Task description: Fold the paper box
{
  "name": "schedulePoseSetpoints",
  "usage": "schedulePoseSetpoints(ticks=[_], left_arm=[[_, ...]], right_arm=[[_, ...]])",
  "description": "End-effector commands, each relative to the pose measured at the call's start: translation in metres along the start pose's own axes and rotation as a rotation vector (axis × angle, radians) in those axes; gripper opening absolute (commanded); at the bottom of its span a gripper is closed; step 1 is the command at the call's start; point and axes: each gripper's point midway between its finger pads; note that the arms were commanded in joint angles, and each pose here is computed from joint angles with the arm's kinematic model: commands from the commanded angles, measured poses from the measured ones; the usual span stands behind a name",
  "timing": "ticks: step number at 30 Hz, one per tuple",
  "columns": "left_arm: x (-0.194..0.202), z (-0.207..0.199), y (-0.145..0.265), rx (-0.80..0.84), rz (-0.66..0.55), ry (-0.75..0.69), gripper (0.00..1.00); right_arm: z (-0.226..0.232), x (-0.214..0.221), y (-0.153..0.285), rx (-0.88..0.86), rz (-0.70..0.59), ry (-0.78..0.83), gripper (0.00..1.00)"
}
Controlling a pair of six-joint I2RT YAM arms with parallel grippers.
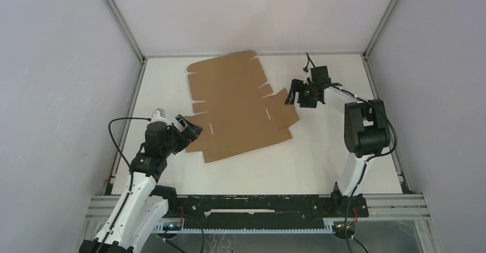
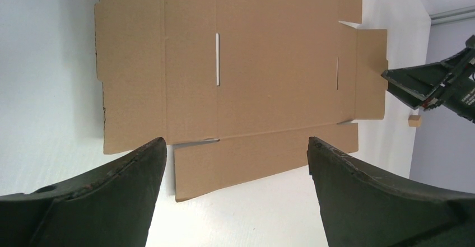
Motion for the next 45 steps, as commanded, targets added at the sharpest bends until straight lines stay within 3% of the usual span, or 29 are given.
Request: schedulePoseSetpoints(ticks=[1,7,15,18,25,32,37,45], left_arm=[[-0.008,-0.015,0.004,0.052,-0.016,-0.006,1.00],[-0.009,-0.016,0.001,0.043,-0.008,-0.009,1.00],[-0.008,-0.015,-0.002,0.042,-0.007,-0.009,1.00],[-0.006,-0.015,-0.004,0.049,0.000,-0.005,1.00],[-0.002,-0.016,-0.007,0.065,0.014,0.009,1.00],[0.013,-0.018,-0.015,0.124,0.050,0.108,1.00],[0.016,-0.003,-0.023,0.078,0.034,0.132,1.00],[-0.001,0.001,-0.037,0.049,-0.054,0.134,1.00]], right_arm=[[0.022,-0.028,-0.004,-0.078,-0.045,0.060,0.83],[0.044,-0.021,-0.017,-0.114,-0.001,0.107,0.72],[0.048,0.001,-0.027,-0.076,0.075,0.119,0.24],[0.053,0.007,-0.026,-0.070,0.093,0.115,0.00],[0.058,0.005,-0.006,-0.097,0.060,-0.034,0.00],[0.020,0.006,0.019,-0.040,-0.013,-0.207,0.00],[-0.005,0.016,0.032,-0.013,-0.063,-0.309,0.00],[-0.009,0.029,0.032,-0.054,-0.034,-0.312,0.00]])
Point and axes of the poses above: each gripper's point midway between its finger pads, its own y axis back along the fingers, its own z axis along the line the jaws close on, x = y × z, and after that the axes turned 5 degrees about y, right-handed
